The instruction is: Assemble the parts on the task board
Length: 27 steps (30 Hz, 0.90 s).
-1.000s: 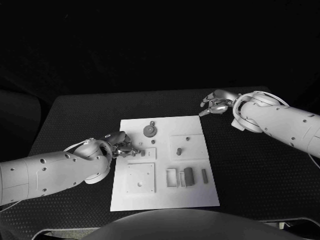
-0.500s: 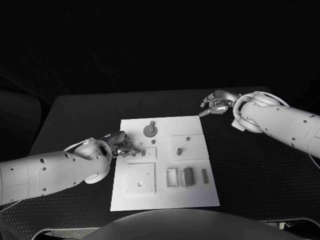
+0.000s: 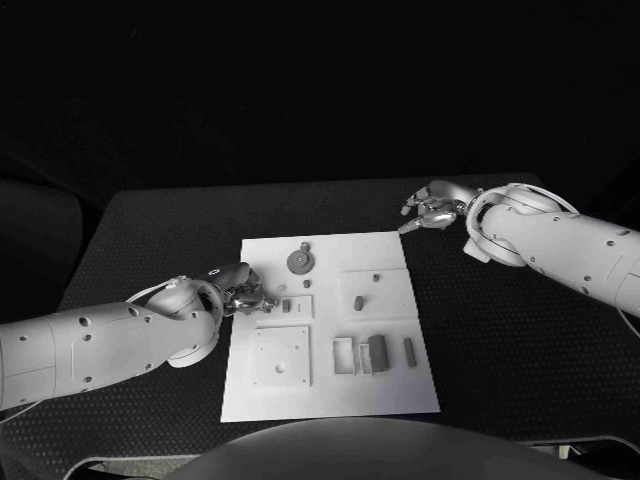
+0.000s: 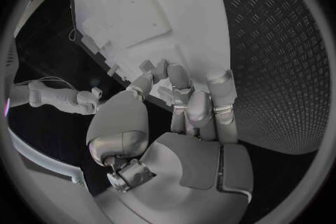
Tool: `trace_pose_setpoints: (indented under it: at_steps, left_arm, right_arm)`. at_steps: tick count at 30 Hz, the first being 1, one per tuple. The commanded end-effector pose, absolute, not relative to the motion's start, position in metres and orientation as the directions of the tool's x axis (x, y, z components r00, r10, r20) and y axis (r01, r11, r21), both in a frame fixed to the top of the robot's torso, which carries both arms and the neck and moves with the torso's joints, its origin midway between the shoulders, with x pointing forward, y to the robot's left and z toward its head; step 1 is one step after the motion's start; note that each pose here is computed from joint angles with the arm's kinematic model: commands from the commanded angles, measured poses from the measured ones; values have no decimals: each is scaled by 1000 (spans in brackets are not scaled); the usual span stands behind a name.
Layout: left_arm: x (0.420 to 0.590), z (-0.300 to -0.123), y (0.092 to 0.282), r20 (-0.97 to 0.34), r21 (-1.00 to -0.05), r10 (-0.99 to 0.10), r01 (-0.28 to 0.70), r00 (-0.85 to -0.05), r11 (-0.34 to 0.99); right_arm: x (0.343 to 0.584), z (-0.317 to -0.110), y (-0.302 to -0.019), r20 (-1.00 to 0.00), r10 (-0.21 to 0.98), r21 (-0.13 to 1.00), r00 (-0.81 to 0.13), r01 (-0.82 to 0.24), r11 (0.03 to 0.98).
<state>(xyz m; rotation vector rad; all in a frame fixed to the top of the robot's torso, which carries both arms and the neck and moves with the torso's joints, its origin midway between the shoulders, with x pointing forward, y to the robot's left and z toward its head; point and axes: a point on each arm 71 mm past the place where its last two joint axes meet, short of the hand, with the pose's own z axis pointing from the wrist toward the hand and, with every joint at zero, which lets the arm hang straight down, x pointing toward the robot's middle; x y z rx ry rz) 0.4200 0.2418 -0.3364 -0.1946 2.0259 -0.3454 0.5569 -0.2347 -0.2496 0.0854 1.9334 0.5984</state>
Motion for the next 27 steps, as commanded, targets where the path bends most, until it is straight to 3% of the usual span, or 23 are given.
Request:
trace_pose_setpoints:
  at_steps: [1, 27]
  left_arm:
    - [419, -337, 240, -836, -326, -279, 17, -473, 945]
    - [419, -337, 241, -837, -325, -279, 16, -470, 946]
  right_arm:
    - [556, -250, -234, -838, 314, 440, -446, -213, 872]
    - [556, -250, -233, -838, 314, 440, -445, -214, 872]
